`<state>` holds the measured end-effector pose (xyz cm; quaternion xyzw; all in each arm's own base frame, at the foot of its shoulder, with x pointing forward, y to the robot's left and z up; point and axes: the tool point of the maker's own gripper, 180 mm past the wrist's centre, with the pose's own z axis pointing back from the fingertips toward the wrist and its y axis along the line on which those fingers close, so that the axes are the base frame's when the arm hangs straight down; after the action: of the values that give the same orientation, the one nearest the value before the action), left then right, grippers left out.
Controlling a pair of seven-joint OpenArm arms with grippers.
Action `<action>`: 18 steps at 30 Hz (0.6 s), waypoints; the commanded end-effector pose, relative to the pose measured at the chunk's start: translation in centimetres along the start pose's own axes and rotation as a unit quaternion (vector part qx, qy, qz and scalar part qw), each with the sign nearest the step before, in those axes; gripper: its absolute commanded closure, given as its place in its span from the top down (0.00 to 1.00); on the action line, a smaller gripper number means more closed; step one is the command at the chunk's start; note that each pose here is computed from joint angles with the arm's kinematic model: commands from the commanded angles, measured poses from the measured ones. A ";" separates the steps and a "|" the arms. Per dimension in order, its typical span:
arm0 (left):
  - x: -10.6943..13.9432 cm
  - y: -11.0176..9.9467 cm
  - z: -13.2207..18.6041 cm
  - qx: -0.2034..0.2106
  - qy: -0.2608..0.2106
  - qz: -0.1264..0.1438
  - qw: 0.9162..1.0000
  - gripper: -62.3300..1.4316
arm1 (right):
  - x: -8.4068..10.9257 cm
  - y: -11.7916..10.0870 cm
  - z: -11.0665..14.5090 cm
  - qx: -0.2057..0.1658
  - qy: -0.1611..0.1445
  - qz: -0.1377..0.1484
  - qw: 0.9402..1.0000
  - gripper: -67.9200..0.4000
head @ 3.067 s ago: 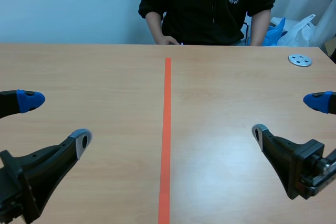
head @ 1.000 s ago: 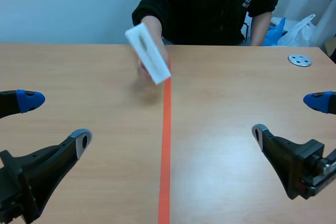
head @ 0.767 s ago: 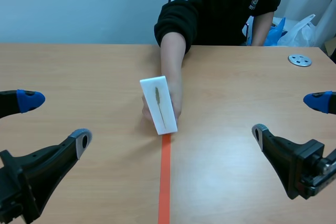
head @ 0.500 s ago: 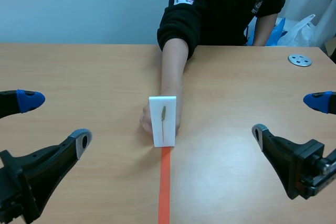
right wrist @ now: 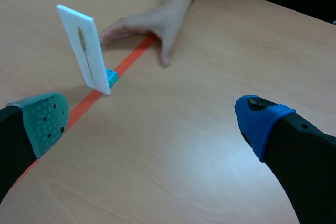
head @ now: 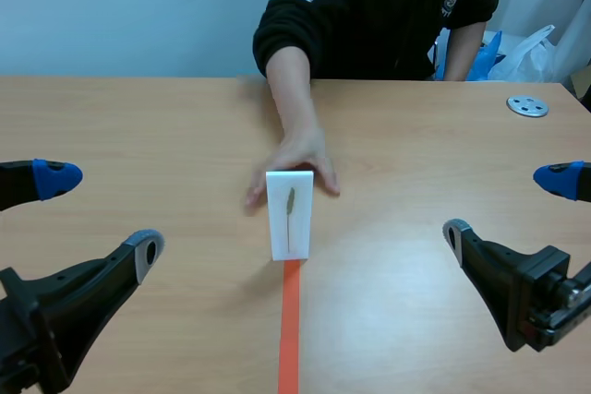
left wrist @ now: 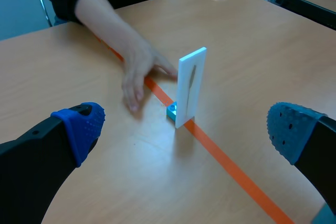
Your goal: Sort the leaf by its shape. The table is split by an orange tape line. A compound leaf with several leaflets goes to the left side, a simple leaf with one blade goes to the right side. Return to the home posture when a red brick is placed on the table.
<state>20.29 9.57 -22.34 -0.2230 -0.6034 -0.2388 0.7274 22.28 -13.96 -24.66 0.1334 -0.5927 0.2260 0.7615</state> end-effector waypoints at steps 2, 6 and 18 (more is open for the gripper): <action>1.0 -0.3 -0.2 0.001 -0.021 0.008 1.000 1.00 | 1.0 -0.4 0.0 -0.005 -0.016 0.003 1.000 1.00; 0.9 -0.3 -0.2 0.001 -0.018 0.008 1.000 1.00 | 1.0 -0.4 0.0 -0.005 -0.016 0.003 1.000 1.00; 0.6 0.5 -0.8 0.002 -0.011 -0.021 1.000 1.00 | 1.0 -0.4 0.0 -0.005 -0.016 0.003 1.000 1.00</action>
<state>21.10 9.62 -22.26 -0.2070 -0.6096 -0.2532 0.7221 22.28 -13.96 -24.66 0.1334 -0.5927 0.2260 0.7615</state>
